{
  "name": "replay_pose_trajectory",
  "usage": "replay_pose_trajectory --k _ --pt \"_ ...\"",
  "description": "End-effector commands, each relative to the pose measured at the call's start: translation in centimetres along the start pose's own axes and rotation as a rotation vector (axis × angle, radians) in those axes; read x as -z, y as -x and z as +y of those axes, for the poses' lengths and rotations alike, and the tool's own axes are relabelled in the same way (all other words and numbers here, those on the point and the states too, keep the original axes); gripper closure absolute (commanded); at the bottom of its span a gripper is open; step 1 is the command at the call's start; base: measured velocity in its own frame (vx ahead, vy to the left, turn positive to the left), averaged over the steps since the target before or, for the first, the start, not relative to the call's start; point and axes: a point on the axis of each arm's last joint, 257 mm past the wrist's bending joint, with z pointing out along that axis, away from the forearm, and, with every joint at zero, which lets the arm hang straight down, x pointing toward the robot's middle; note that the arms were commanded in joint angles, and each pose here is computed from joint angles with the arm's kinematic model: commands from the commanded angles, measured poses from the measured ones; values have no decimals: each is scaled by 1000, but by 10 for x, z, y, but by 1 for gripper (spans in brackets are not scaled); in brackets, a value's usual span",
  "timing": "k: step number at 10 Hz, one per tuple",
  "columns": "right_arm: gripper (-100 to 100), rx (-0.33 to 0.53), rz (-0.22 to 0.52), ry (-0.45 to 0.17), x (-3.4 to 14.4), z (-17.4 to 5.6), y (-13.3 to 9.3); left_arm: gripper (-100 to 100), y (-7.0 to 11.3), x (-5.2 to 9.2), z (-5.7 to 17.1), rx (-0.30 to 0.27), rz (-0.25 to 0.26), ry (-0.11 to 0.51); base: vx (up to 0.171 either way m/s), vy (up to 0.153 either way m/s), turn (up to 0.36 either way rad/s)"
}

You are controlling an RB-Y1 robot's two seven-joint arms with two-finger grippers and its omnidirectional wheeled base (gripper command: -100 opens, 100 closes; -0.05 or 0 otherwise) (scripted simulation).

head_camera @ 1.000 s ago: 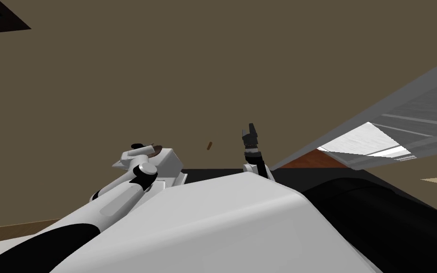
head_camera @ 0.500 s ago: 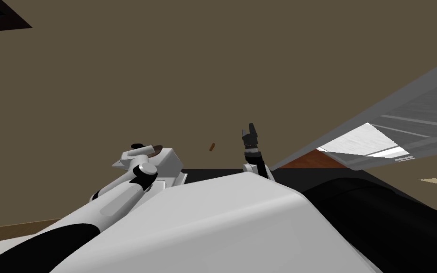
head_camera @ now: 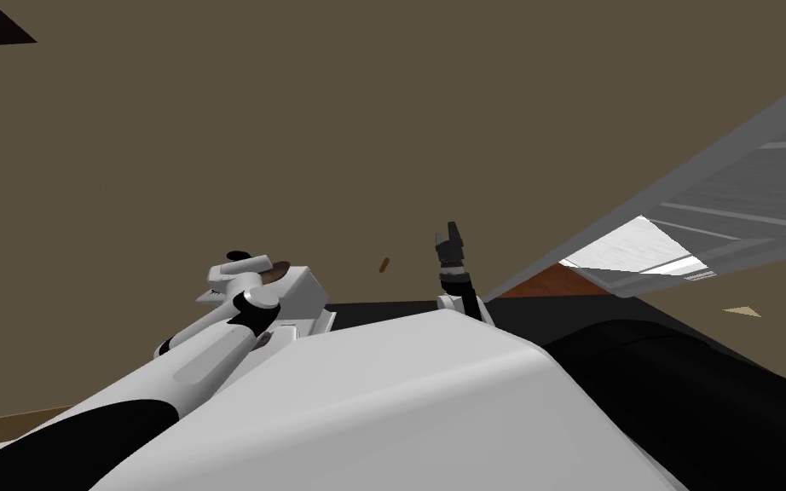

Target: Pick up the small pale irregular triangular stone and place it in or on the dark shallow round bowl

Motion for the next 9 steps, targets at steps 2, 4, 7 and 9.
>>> replay_pose_trajectory --k 2,4,7,9 --pt "0 0 0 0 0 0 0 -100 -5 6 -22 6 -17 -2 -56 6 -61" --pt "0 0 0 0 0 0 0 0 -4 5 -17 4 -13 -1 -14 1 -8" --pt "0 0 0 0 0 0 0 0 -4 5 -17 4 -13 -1 0 0 0" --pt "0 0 0 0 0 0 0 0 -4 5 -17 4 -13 -1 0 0 0"
